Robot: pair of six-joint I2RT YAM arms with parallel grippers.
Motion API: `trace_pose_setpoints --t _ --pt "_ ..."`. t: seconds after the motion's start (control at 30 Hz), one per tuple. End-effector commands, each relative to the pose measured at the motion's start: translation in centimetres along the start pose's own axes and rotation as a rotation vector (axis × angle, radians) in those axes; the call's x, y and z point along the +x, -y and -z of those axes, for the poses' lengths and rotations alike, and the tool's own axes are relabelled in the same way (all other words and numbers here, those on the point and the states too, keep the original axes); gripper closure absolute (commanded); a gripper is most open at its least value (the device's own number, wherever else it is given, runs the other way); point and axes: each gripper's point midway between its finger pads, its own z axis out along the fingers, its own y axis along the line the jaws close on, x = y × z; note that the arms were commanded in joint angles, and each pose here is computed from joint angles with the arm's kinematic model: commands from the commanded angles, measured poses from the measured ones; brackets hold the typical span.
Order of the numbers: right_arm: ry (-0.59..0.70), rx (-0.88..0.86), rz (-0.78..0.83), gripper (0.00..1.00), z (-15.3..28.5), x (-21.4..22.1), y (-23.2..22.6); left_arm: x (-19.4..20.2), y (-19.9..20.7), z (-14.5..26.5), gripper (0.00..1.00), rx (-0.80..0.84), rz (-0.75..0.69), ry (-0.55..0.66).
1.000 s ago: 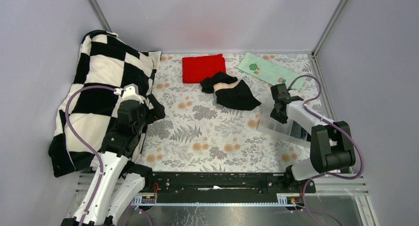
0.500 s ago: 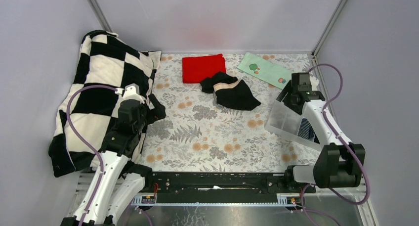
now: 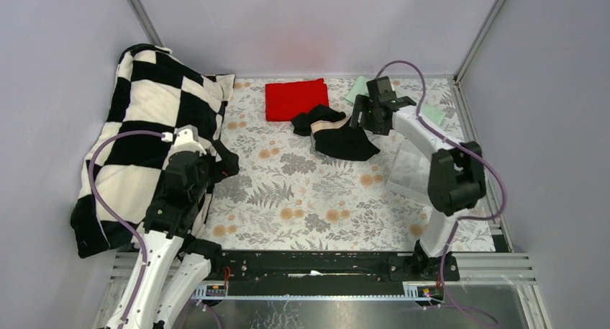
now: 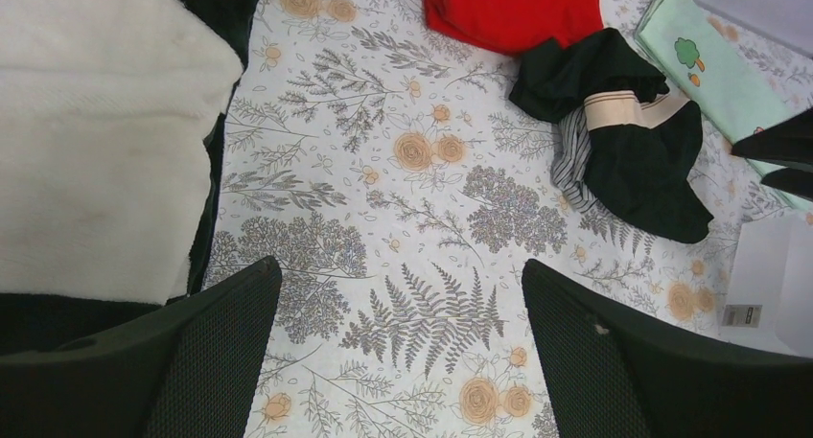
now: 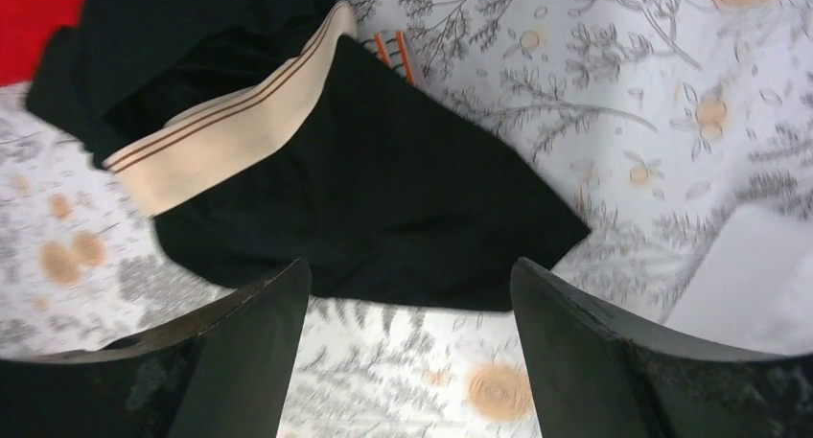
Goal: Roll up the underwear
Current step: Move the storage box to the corner of the board.
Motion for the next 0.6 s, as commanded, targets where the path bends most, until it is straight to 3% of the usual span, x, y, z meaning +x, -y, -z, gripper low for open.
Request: trace_pose_setpoints --t 0.0,0.3,0.57 --pt "0.007 -0.025 0.150 0.17 -2.6 -2.1 -0.8 -0.4 0.4 -0.5 0.01 0.017 -0.015 0.017" --pt "-0.034 -0.048 0.299 0.29 -7.0 -2.8 -1.4 -0.2 0.3 -0.7 0.01 0.012 -0.017 0.003" --pt "-0.111 -0.166 0.282 0.26 -9.1 -2.5 -1.9 -0.1 0.4 -0.8 0.01 0.013 -0.021 -0.003"
